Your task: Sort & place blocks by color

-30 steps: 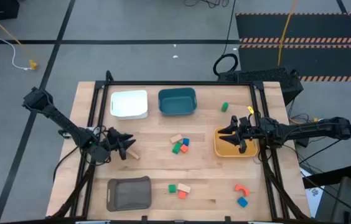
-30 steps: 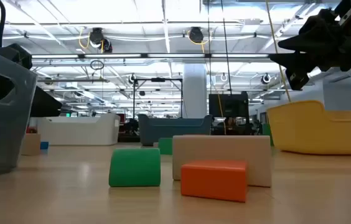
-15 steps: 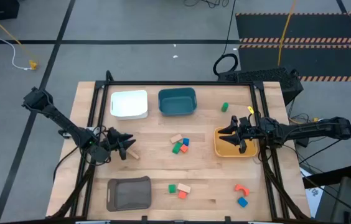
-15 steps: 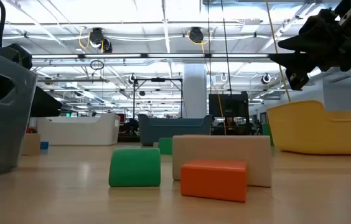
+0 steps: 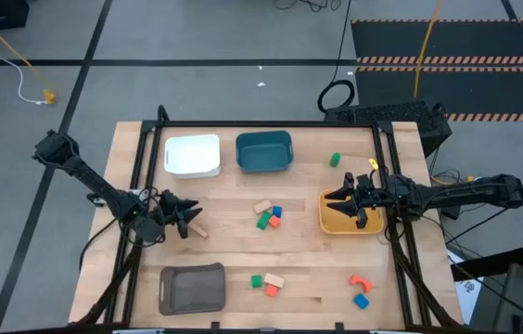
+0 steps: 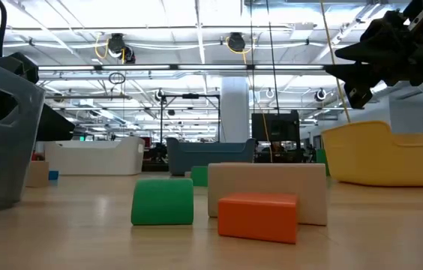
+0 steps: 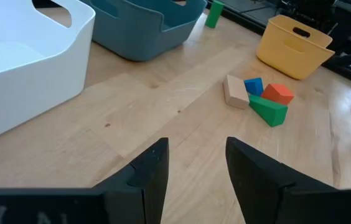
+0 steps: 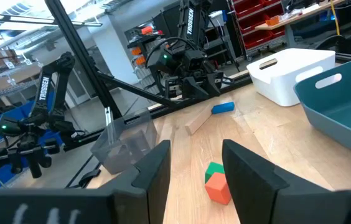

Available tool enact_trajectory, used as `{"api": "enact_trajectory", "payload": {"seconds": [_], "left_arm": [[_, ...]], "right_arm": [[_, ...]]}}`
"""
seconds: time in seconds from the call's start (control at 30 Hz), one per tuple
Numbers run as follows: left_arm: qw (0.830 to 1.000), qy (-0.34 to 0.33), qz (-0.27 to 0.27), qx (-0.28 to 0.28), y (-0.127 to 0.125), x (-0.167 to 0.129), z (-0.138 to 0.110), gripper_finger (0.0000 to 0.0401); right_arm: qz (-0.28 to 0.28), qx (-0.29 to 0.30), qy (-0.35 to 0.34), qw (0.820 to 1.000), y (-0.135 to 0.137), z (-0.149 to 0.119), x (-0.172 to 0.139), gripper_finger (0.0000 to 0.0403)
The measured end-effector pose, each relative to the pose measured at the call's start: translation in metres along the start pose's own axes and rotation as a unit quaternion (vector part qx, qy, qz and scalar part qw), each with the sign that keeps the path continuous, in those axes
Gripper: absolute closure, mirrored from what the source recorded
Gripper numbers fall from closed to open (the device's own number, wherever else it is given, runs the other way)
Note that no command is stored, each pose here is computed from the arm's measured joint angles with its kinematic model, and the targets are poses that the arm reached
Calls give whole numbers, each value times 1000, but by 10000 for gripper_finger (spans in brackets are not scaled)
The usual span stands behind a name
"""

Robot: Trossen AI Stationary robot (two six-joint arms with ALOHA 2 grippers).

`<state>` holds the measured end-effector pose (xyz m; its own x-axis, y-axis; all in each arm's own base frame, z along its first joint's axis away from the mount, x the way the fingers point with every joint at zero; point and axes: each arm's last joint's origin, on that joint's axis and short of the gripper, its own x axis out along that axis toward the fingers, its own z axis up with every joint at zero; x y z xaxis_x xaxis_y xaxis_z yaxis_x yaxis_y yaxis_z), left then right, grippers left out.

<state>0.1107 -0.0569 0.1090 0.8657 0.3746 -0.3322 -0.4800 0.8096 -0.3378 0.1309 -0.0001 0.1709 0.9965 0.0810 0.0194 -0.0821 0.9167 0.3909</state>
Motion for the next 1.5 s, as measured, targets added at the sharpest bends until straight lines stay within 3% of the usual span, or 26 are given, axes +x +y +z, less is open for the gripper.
{"api": "enact_trajectory", "payload": {"seconds": [1.13, 1.5], "left_arm": [[1000, 0, 0, 0, 0, 0, 0, 240], [1000, 0, 0, 0, 0, 0, 0, 240]], "right_arm": [[0, 0, 0, 1000, 0, 0, 0, 264], [9, -19, -31, 999, 2, 6, 0, 264]]}}
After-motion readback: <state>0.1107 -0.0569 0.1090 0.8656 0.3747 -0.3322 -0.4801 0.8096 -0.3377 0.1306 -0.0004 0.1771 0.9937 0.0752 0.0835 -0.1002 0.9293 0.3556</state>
